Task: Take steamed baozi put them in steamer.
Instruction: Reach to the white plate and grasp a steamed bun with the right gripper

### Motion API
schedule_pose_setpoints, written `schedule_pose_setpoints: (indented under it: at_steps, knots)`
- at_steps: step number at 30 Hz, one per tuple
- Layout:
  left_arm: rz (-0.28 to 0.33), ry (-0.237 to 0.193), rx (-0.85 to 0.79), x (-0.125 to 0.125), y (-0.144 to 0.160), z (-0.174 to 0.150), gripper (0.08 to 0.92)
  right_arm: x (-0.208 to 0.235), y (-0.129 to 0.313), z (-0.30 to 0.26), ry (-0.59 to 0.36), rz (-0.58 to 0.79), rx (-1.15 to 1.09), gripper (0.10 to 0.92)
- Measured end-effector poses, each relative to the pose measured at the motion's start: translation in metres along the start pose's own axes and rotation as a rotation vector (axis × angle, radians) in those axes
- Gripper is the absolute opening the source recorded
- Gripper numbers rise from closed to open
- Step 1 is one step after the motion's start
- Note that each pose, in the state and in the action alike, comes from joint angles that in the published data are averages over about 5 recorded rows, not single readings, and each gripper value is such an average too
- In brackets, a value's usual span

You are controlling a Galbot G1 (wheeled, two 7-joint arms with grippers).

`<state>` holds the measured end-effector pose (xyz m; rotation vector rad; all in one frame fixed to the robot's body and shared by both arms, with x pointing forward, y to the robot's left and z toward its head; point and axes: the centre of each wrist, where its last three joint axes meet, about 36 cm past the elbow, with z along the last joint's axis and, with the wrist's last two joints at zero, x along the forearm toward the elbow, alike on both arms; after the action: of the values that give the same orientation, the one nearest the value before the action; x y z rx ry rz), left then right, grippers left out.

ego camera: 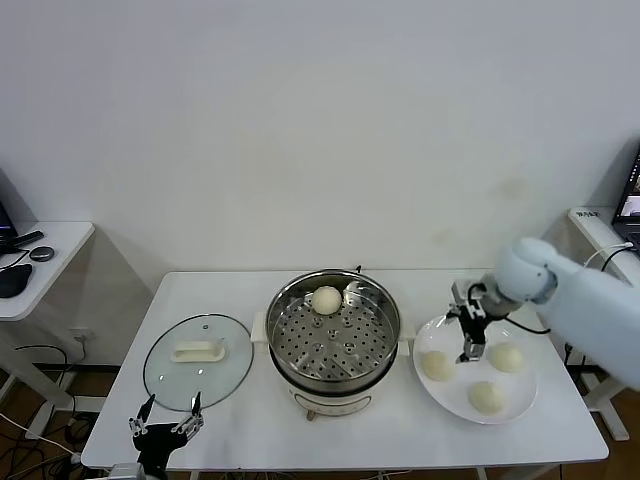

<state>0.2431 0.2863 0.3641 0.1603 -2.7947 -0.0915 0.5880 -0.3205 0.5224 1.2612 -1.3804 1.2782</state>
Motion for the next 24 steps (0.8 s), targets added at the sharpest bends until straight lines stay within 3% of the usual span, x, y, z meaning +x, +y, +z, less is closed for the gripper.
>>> schedule_pose_setpoints:
  at_steps: [24]
  knots:
    - [-0.001,0.008,0.011,0.000,-0.003,0.003,0.823,-0.069,-0.001,-0.007,0.003,-0.021,-0.030,0.823]
